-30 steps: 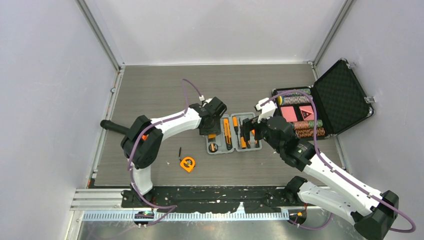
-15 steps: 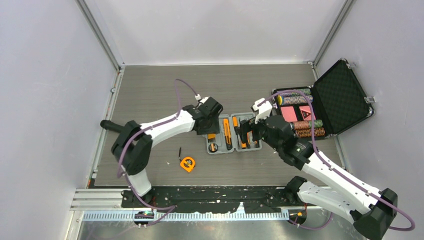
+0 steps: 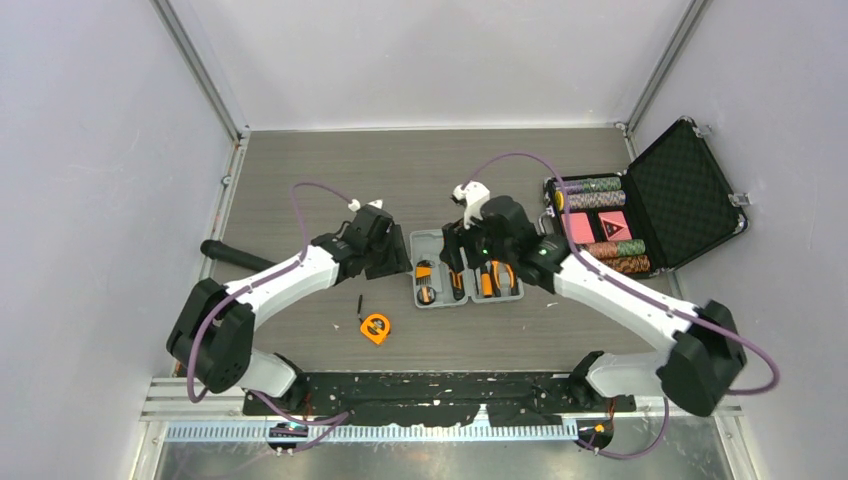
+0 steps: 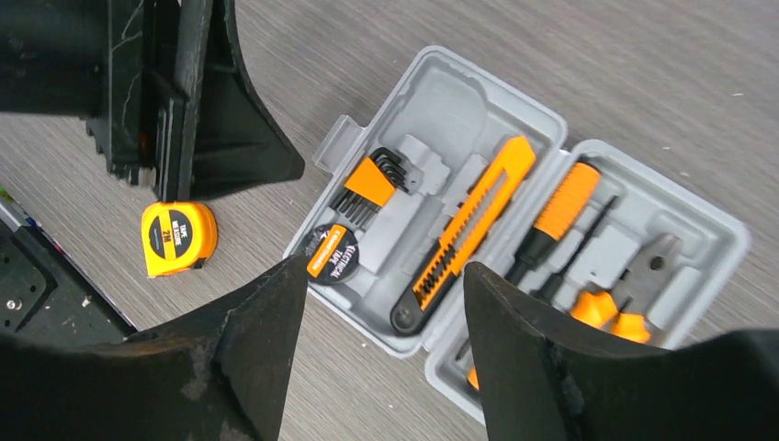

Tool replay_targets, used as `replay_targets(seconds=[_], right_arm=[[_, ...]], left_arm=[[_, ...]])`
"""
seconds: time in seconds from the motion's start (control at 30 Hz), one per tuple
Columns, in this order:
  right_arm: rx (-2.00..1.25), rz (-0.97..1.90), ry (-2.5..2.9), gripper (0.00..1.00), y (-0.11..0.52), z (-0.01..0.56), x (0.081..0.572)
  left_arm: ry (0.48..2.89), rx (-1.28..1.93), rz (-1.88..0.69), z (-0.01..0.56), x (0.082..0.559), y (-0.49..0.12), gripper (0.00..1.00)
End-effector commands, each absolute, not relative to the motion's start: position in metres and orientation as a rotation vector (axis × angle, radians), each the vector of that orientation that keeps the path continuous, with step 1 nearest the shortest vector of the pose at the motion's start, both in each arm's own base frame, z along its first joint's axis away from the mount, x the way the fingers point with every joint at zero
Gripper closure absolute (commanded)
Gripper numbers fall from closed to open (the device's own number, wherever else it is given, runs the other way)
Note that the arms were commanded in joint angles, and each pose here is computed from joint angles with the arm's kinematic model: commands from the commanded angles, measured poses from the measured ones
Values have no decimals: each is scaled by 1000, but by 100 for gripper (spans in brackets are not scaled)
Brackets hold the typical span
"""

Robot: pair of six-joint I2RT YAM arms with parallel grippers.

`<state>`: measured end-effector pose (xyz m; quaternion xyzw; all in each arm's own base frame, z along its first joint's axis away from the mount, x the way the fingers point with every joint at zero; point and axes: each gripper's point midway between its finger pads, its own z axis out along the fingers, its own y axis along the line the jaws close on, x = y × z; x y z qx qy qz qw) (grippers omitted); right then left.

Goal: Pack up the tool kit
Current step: Place the tool in the toolbox, then adjust the tool in the toolbox.

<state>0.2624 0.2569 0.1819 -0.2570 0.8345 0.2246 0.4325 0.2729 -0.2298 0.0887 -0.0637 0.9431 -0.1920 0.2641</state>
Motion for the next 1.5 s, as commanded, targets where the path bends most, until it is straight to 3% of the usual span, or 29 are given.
replay_targets(seconds=[0.0,0.2,0.3,0.53,0.87,1.17,1.47], right_arm=[[-639,652,2139,36,290,176,272],[-618,621,2272,49,310,137,285],[-618,620,2305,61,322,127,288],[-591,534,2392,72,325,93,295],[-576,484,2476,78,323,61,295],[-573,362,2526,94,309,33,297],[-643,170,2553,95,299,17,304]], left_arm=[[2460,-129,-738,102,288,-252,45],[2450,-108,-850,96,296,-261,47],[2462,-104,-879,89,295,-265,48],[2506,-128,-879,68,293,-261,51],[2544,-168,-849,49,291,-252,57],[2576,-170,-853,38,290,-253,63],[2594,-159,-875,35,288,-257,66]])
